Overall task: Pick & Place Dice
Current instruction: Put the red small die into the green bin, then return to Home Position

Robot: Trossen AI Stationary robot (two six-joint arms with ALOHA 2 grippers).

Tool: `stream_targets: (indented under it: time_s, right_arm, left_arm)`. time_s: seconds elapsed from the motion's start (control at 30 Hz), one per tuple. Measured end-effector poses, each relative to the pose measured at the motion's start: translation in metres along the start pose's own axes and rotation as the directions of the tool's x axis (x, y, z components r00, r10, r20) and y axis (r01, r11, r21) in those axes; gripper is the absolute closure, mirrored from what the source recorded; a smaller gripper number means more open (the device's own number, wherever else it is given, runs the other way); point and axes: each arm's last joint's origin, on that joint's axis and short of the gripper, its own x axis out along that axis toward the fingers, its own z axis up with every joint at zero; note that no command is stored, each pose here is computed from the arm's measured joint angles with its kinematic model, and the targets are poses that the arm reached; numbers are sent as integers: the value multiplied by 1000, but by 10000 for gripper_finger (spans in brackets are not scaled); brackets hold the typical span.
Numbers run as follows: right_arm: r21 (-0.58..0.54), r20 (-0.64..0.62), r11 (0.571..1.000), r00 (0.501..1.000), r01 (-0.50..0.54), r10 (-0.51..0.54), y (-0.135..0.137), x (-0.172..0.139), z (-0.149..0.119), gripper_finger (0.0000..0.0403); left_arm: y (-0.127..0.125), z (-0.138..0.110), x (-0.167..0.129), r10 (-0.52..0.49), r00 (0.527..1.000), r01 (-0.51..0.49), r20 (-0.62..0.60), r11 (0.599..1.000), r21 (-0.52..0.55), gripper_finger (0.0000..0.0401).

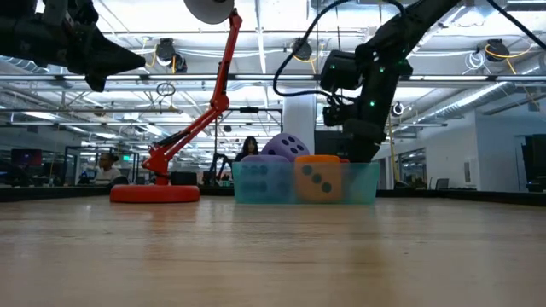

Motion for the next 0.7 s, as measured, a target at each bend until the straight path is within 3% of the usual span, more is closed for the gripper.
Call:
stream_targets:
  time_s: [0.13,0.3,0.47,0.57,0.7]
  right_arm:
    - [-56,10,998,1000,1,-1,2,3,2,314]
    - [-80,86,997,996,-3,9,6,-9,7,215]
    - [-126,147,990,988,61,-42,5,-20,10,127]
    - [-99,137,992,989,77,-63,5,-20,9,107]
    - [-74,98,992,990,104,-96,4,-19,5,113]
  left_arm:
    - [0,0,0,-1,1000,1,-3,1000,-1,380]
    - [-1,4,0,-41,998,42,38,998,-47,380]
    - [-2,3,0,-65,998,66,25,997,-33,380]
    - [-2,2,0,-67,998,68,19,997,-33,380]
    - [-2,2,0,-71,997,71,14,997,-32,380]
